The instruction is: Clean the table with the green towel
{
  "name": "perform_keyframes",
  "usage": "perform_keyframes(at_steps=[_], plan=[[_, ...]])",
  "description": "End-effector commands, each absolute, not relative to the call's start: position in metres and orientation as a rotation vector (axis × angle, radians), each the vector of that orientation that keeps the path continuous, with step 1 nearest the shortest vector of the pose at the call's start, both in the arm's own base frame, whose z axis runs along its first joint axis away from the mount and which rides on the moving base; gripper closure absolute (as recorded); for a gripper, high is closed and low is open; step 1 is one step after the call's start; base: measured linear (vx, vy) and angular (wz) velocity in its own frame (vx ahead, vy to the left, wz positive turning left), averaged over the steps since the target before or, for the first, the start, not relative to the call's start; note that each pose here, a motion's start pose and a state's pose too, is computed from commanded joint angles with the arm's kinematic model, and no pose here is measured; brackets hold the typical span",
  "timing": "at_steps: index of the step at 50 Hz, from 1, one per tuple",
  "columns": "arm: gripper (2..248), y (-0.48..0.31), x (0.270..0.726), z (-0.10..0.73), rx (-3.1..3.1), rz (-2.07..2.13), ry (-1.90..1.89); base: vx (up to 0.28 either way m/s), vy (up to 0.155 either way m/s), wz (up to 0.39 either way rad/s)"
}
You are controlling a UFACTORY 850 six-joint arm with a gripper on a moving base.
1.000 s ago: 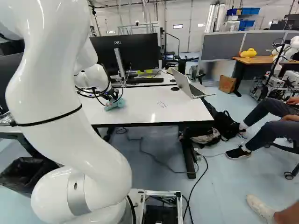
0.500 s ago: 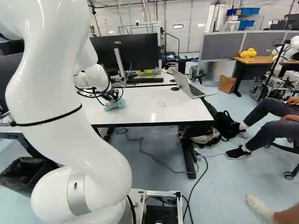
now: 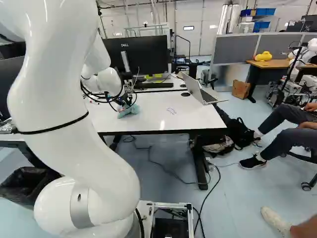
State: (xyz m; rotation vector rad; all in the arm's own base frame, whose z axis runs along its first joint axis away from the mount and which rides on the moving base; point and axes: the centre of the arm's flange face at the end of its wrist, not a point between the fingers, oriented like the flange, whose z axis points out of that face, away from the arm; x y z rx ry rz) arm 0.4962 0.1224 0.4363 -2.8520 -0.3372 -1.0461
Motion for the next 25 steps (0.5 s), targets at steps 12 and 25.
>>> perform_keyframes(at_steps=[12,25], plan=[[210,0.102,0.496,0.437,-2.861,-1.072,-0.283,0.000,0.000,0.000],[210,0.081,0.496,0.438,-2.877,-1.085,-0.223,0.000,0.000,0.000]])
